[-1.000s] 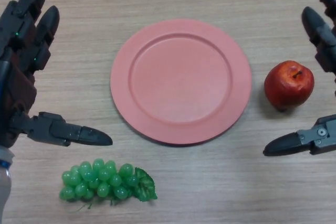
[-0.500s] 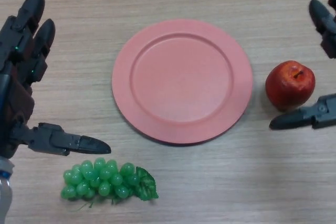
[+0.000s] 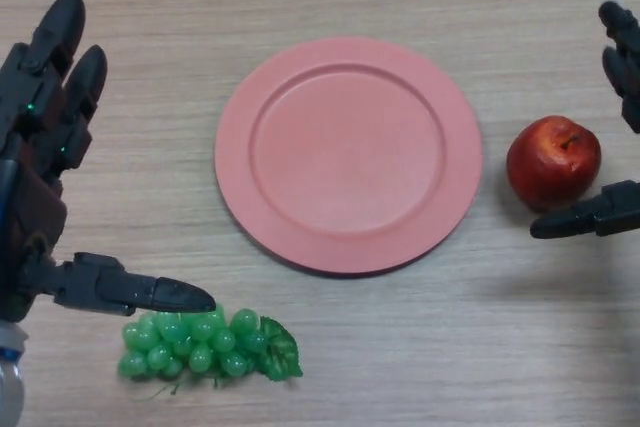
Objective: Pick up the red apple and place it on the plate
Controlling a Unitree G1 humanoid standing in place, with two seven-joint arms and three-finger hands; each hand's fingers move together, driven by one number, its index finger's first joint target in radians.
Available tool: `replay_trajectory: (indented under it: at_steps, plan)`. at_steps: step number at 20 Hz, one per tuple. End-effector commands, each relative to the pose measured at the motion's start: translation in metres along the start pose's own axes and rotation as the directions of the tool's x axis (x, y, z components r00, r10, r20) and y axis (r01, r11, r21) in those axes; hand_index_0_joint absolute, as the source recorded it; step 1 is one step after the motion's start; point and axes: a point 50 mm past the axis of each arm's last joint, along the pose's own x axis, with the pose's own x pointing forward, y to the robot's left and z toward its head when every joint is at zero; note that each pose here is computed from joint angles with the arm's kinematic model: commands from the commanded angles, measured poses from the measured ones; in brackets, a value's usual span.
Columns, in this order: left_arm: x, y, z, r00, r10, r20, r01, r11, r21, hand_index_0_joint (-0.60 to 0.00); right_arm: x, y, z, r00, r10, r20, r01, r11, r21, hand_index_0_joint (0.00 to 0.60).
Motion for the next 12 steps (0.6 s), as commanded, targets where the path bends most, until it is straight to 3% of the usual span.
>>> replay_trajectory:
  at_steps: [1,7,9,12]
  plan:
    - [-0.003,0.014,0.035,0.980,0.028,0.197,-0.051,0.992,0.111,0.000,0.013,-0.028,0.033,0.969,-0.090,0.231,0.114,0.989,-0.090,0.000]
    - [-0.008,0.022,0.031,0.977,0.061,0.206,-0.090,0.987,0.132,0.000,0.023,-0.027,-0.003,0.990,-0.116,0.085,0.129,0.977,-0.170,0.000]
    - [-0.008,0.022,0.031,0.977,0.064,0.205,-0.093,0.986,0.136,0.000,0.023,-0.027,-0.005,0.990,-0.116,0.078,0.128,0.977,-0.170,0.200]
    - [-0.007,0.022,0.028,0.978,0.071,0.197,-0.102,0.983,0.152,0.000,0.028,-0.022,-0.006,0.989,-0.139,0.049,0.146,0.976,-0.161,0.600]
